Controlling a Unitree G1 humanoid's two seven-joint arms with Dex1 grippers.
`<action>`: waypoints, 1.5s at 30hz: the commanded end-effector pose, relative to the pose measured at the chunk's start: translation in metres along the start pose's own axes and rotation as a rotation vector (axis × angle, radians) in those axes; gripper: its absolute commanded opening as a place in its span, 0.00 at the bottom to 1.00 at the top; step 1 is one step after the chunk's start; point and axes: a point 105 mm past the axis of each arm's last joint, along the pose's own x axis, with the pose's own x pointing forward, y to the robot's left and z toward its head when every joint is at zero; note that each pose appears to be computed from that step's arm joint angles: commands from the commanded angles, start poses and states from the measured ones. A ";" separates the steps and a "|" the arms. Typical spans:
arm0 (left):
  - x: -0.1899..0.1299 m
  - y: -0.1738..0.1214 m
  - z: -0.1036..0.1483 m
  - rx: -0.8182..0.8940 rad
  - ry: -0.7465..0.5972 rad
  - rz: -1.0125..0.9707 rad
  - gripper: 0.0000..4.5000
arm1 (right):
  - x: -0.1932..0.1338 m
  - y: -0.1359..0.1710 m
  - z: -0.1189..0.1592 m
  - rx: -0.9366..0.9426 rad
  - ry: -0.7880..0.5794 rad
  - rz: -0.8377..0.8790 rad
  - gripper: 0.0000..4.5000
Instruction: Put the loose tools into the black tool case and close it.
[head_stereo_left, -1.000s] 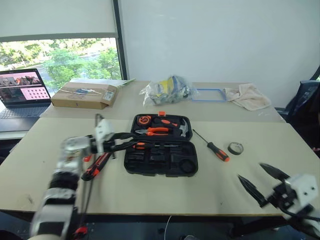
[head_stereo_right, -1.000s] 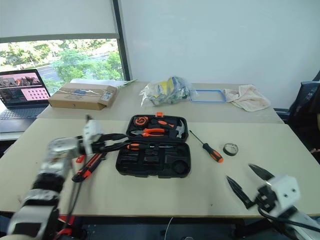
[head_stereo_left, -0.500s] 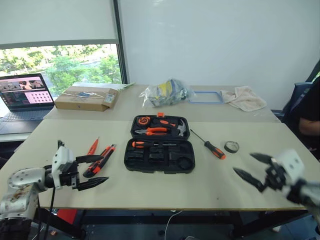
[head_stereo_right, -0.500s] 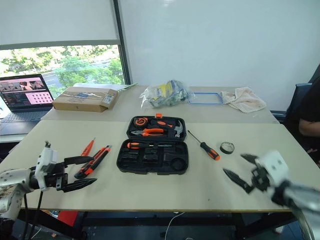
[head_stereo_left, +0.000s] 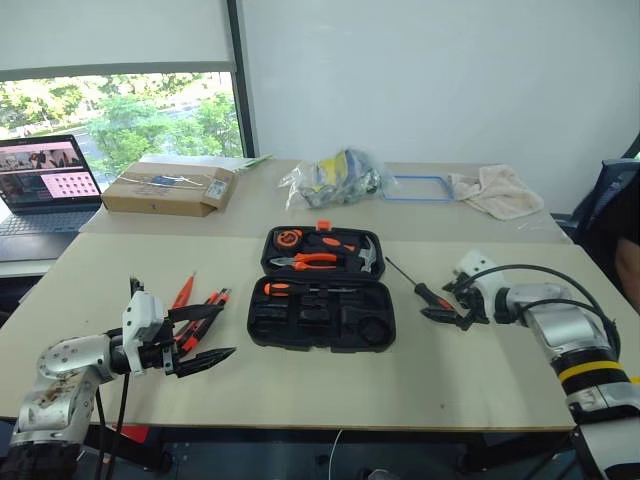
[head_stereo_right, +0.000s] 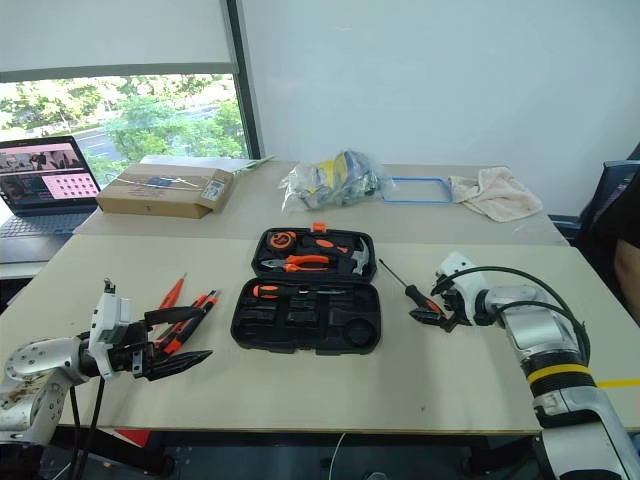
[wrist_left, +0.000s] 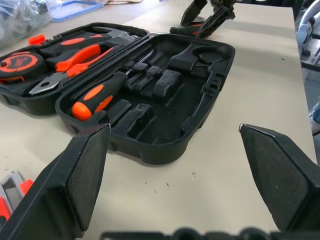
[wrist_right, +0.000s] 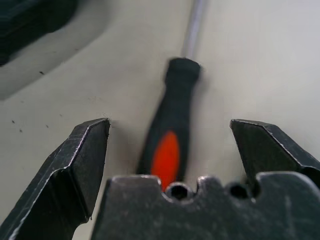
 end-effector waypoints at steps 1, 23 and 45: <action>-0.001 0.000 0.009 0.025 -0.019 0.004 0.99 | 0.003 -0.005 0.008 -0.011 -0.006 -0.003 0.94; 0.001 0.000 0.025 -0.014 -0.108 0.021 1.00 | -0.065 0.032 0.107 -0.262 -0.266 0.188 0.22; -0.004 -0.007 0.014 -0.011 -0.056 0.069 1.00 | 0.058 0.083 0.108 -0.639 0.016 0.398 0.22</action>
